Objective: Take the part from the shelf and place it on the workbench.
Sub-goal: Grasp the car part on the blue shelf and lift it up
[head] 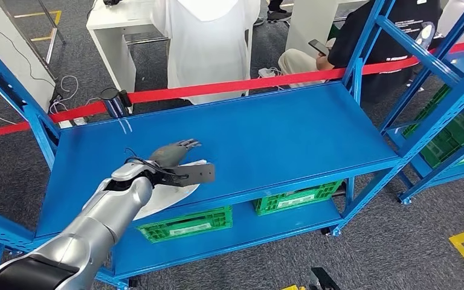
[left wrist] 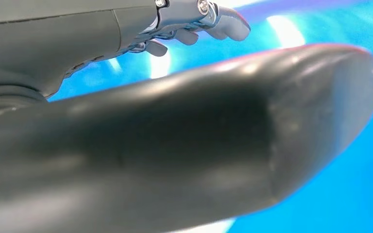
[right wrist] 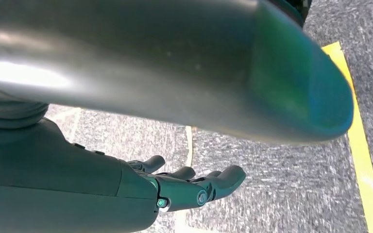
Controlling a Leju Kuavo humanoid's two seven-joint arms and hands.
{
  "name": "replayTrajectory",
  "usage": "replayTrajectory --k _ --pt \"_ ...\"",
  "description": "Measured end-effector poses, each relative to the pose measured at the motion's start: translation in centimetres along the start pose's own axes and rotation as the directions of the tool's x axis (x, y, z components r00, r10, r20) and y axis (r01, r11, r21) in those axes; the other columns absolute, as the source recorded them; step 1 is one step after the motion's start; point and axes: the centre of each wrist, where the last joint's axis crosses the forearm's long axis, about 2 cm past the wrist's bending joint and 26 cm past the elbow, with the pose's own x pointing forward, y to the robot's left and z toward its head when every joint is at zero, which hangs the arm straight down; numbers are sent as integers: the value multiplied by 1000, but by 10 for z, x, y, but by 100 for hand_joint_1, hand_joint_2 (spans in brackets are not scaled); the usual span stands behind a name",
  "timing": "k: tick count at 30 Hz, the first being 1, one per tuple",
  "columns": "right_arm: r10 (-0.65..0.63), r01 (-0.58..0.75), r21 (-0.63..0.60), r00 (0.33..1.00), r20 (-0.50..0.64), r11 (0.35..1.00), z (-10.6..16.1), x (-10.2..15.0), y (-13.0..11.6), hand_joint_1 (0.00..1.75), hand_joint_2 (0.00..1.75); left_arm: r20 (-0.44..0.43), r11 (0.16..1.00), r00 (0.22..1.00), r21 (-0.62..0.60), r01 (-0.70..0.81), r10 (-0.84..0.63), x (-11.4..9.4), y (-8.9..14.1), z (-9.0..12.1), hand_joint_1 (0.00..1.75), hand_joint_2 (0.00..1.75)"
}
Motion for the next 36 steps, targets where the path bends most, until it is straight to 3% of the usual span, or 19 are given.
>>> replayTrajectory --k 9,23,36 --pt "12 -12 1 1000 1 1000 0 -1 0 0 0 -68 1000 998 31 3 -1 -3 6 2 0 0" --pt "13 -13 -17 1000 -19 1000 0 -1 1 0 0 -270 995 962 76 64 -41 -28 18 12 0 0" --pt "2 -2 -8 1000 -3 1000 -1 -4 5 0 0 -241 985 971 169 43 -1 -39 30 19 0 0"
